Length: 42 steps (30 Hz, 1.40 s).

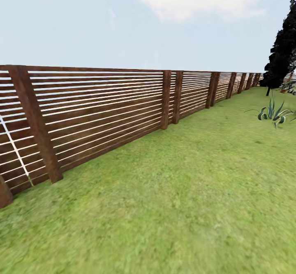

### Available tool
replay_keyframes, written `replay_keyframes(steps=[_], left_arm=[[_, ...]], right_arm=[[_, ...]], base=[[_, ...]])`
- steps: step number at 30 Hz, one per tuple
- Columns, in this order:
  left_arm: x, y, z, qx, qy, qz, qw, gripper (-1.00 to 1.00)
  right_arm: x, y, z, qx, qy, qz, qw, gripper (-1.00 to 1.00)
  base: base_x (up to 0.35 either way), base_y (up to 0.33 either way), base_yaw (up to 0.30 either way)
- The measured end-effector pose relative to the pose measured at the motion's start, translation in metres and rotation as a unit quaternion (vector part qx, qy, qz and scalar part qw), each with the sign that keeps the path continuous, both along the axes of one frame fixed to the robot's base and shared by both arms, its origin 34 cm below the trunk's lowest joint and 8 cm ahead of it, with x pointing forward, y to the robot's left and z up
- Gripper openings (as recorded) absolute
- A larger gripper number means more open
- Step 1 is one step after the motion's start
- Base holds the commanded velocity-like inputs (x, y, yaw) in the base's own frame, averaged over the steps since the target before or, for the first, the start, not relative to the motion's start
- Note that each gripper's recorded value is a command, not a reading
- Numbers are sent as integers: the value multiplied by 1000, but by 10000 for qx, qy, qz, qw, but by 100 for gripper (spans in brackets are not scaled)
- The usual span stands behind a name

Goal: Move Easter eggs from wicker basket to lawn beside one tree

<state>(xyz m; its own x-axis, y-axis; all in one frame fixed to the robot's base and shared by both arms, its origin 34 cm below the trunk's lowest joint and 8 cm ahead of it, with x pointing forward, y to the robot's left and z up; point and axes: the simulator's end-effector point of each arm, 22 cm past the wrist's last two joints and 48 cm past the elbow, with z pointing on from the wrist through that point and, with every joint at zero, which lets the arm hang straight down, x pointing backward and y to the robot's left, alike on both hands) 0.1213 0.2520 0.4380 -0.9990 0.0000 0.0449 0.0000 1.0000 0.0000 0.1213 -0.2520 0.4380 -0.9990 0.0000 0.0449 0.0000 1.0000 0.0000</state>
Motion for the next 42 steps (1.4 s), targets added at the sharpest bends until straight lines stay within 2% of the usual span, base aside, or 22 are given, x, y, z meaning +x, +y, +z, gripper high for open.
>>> replay_keyframes(steps=[3, 15, 17, 23, 42], left_arm=[[-3, 3, 0, 14, 28, 43, 10000, 100], [-3, 3, 0, 13, 28, 43, 10000, 100], [0, 11, 0, 69, 4, 30, 10000, 100], [5, 28, 0, 173, -30, 13, 9998, 100], [3, 31, 0, 192, 3, 7, 9998, 100]], right_arm=[[-5, -12, 0, -105, 58, 15, 9999, 100], [-5, -12, 0, -105, 58, 15, 9999, 100], [-4, -8, 0, -81, 26, 7, 10000, 100], [1, -1, 0, -24, -110, 32, 9999, 100], [-3, 2, 0, 0, -79, 53, 10000, 100]], base=[[0, 0, -4], [0, 0, -8], [0, 0, -121], [0, 0, -229], [0, 0, -267]])
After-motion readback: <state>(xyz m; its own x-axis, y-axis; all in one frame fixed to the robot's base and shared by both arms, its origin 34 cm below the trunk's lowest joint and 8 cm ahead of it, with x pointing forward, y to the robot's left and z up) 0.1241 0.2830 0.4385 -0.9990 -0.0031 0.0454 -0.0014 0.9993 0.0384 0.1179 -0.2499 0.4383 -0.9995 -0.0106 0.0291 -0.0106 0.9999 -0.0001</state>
